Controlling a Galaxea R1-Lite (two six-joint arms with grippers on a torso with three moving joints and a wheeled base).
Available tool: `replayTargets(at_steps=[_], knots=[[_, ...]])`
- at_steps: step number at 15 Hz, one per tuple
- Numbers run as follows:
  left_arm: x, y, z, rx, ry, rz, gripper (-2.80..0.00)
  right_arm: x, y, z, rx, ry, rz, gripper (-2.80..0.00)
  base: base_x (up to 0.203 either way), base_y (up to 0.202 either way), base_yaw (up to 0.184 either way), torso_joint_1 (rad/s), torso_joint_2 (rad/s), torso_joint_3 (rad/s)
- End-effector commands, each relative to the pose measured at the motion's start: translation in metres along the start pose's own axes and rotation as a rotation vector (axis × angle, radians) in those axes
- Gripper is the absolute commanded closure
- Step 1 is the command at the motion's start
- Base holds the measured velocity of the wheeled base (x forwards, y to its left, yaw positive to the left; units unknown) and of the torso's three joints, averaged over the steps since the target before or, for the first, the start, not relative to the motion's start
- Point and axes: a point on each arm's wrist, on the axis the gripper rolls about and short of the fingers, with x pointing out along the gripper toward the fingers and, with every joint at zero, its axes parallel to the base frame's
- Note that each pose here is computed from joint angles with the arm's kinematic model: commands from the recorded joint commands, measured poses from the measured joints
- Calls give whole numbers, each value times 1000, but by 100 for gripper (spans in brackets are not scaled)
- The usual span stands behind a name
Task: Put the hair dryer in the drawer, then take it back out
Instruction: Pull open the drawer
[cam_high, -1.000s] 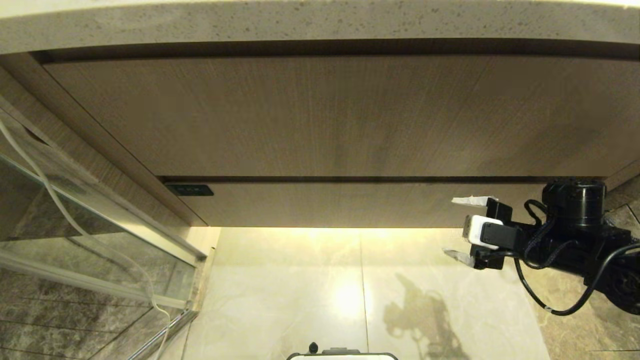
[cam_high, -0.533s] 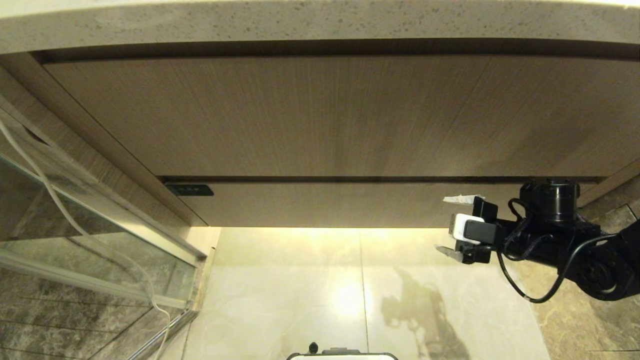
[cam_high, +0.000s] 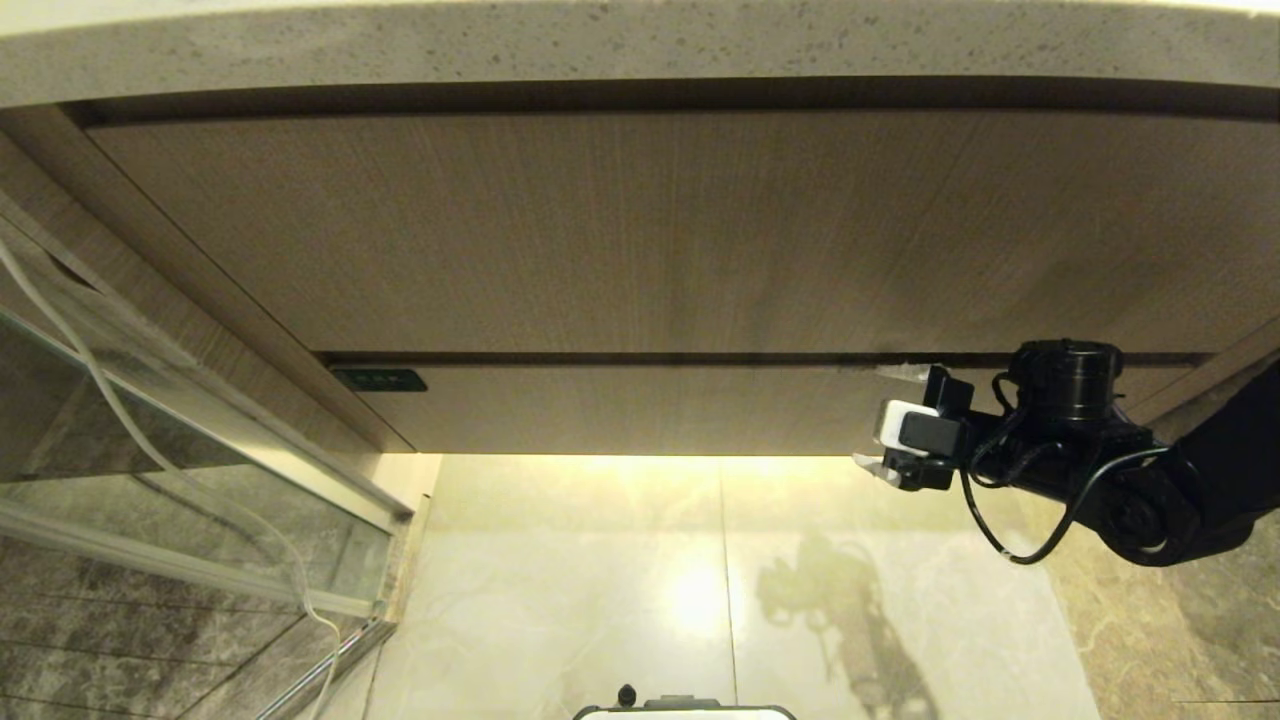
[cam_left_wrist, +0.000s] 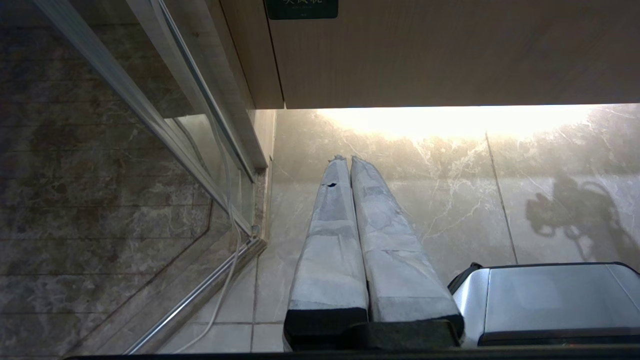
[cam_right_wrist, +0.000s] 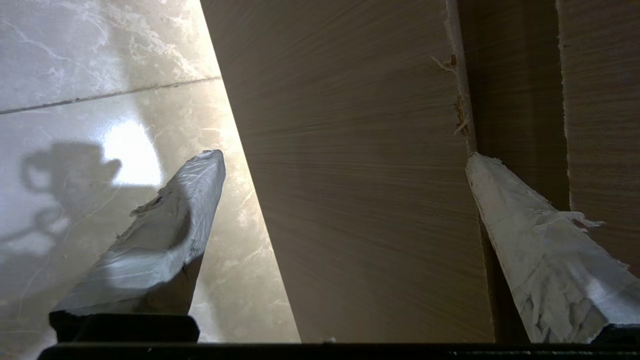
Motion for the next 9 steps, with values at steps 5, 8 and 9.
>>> replayTargets(at_steps=[5, 8, 9], knots=[[0, 0, 0, 0, 0, 0, 0, -23, -1, 10, -8, 13, -1, -280, 0, 0, 0, 0, 0, 0], [0, 0, 0, 0, 0, 0, 0, -16, 0, 7, -12, 27, -10, -280, 0, 0, 0, 0, 0, 0], [0, 0, 0, 0, 0, 0, 0, -13, -2, 6, -15, 30, -21, -280, 0, 0, 0, 0, 0, 0]])
